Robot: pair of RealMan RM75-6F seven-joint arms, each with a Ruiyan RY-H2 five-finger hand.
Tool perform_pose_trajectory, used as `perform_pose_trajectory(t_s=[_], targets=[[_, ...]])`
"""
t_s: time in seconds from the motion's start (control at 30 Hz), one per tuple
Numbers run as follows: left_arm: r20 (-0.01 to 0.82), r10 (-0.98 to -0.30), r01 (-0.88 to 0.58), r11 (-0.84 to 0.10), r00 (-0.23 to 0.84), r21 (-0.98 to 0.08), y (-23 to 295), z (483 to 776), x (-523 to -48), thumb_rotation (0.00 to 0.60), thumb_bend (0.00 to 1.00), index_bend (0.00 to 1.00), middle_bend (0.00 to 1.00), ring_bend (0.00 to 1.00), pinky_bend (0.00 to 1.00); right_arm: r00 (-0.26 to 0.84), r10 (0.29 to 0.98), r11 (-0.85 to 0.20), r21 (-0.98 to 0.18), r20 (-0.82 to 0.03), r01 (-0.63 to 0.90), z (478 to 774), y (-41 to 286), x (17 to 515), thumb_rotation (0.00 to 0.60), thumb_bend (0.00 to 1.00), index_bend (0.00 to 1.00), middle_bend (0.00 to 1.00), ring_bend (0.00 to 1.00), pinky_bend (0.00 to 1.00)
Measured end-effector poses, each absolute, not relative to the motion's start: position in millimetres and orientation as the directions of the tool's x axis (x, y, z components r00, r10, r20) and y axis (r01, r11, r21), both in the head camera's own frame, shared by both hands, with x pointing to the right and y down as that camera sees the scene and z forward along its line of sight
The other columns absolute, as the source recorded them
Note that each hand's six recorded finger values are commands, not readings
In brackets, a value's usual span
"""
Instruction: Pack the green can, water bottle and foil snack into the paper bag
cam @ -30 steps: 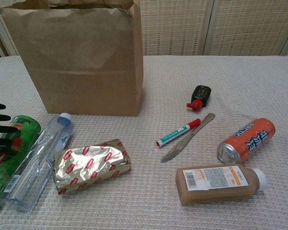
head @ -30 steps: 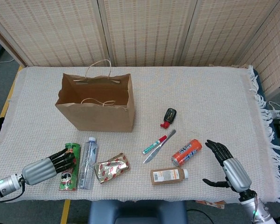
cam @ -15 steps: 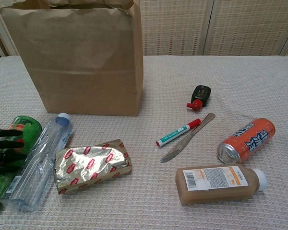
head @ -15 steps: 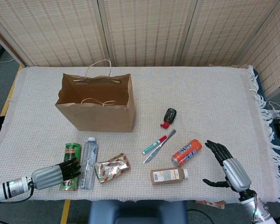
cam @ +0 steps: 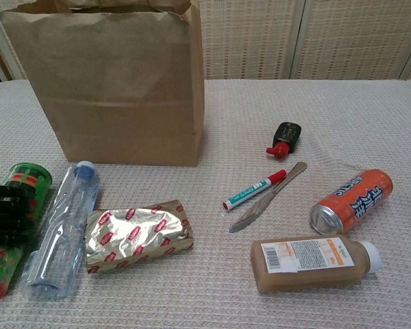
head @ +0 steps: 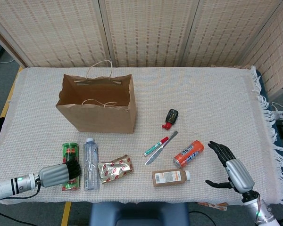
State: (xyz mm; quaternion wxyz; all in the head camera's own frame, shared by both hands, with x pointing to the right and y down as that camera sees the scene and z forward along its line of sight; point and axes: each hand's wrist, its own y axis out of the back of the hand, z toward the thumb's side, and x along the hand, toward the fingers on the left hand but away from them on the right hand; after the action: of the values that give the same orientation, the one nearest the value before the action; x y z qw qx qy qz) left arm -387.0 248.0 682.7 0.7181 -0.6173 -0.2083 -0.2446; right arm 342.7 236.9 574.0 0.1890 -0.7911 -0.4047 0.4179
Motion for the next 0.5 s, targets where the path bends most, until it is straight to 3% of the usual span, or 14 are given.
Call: perform_pose_trajectory(t_s=[0.13,0.27,0.5], targets=[[0.582,-0.105,0.591,0.112,0.806,-0.799,246.3,675.1,-390.7,0.6,0.64,0.69,0.74,0.67,0.74,0.322,0.797,-0.603,-0.636,-0.511,0.482,574.1,237.5,342.8,0.6,0.0,0.0,0.0,0.0,0.0],[0.561,-0.179,0.583,0.11,0.808,-0.805,233.9,665.9,-396.7,0.6,0.64,0.7,0.76,0.68,0.74,0.321,0.795,-0.605,-0.632,-0.515,0.485,573.9,238.1,342.9,0.6,0.0,0.0,0.0,0.0,0.0],[0.452,-0.468,0.556,0.103,0.759,-0.825,185.2,641.6,-411.9,0.6,0.64,0.7,0.76,0.68,0.74,0.317,0.795,-0.604,-0.632,-0.517,0.486,574.2,238.2,343.6,0.6,0.0,0.0,0.0,0.0,0.0]])
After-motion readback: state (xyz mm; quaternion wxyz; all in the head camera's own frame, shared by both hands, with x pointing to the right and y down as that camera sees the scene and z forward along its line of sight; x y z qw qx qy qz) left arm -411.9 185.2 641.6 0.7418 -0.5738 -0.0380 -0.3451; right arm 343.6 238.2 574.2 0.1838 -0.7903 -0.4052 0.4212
